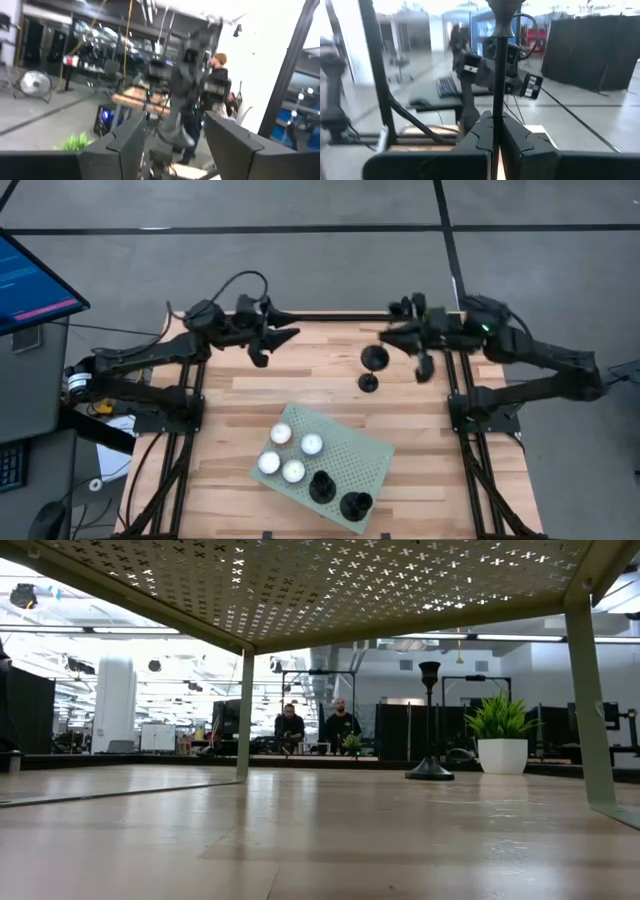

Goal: Pick & Place candle stick holders
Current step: Put the candle holder on the shelf aligned with the other candle holder

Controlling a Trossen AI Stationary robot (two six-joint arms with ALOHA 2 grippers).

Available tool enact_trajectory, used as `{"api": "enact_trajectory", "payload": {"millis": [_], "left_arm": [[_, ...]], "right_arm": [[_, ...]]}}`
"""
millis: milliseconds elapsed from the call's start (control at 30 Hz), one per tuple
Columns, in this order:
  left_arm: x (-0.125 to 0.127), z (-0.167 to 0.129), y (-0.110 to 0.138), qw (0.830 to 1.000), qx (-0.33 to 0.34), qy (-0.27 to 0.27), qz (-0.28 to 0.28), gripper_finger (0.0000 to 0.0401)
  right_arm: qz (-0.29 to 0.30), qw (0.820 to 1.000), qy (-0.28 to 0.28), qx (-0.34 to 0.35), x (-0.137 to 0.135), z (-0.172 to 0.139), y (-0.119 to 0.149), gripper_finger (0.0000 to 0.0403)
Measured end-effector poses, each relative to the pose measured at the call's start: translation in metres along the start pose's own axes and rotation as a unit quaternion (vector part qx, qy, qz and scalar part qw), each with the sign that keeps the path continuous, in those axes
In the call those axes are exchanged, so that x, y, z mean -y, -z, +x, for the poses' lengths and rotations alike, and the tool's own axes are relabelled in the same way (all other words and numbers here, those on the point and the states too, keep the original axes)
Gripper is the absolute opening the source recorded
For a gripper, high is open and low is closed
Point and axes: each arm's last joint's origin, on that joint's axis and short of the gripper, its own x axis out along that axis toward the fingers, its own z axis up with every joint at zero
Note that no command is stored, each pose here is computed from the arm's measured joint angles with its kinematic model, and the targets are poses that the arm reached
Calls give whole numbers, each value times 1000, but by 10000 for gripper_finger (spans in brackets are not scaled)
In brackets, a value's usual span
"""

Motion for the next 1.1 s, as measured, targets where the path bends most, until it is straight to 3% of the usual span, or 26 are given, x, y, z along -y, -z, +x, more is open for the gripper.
{"api": "enact_trajectory", "payload": {"millis": [267, 400, 667, 900, 1100], "left_arm": [[9, -14, -19, 999, 45, -22, -7, 172], [10, -16, -21, 998, 48, -20, -20, 161], [10, -16, -21, 998, 48, -17, -27, 147], [15, -22, -28, 998, 56, 2, -33, 144], [21, -30, -36, 997, 73, 9, -27, 144]], "right_arm": [[81, 994, -57, 49, -50, -39, 62, 0], [89, 994, -43, 44, -80, -43, 80, 0], [58, 998, 25, 31, -147, -29, 102, 0], [111, 993, 25, 37, -185, -1, 130, 0], [136, 988, 60, 47, -212, 1, 147, 0]]}}
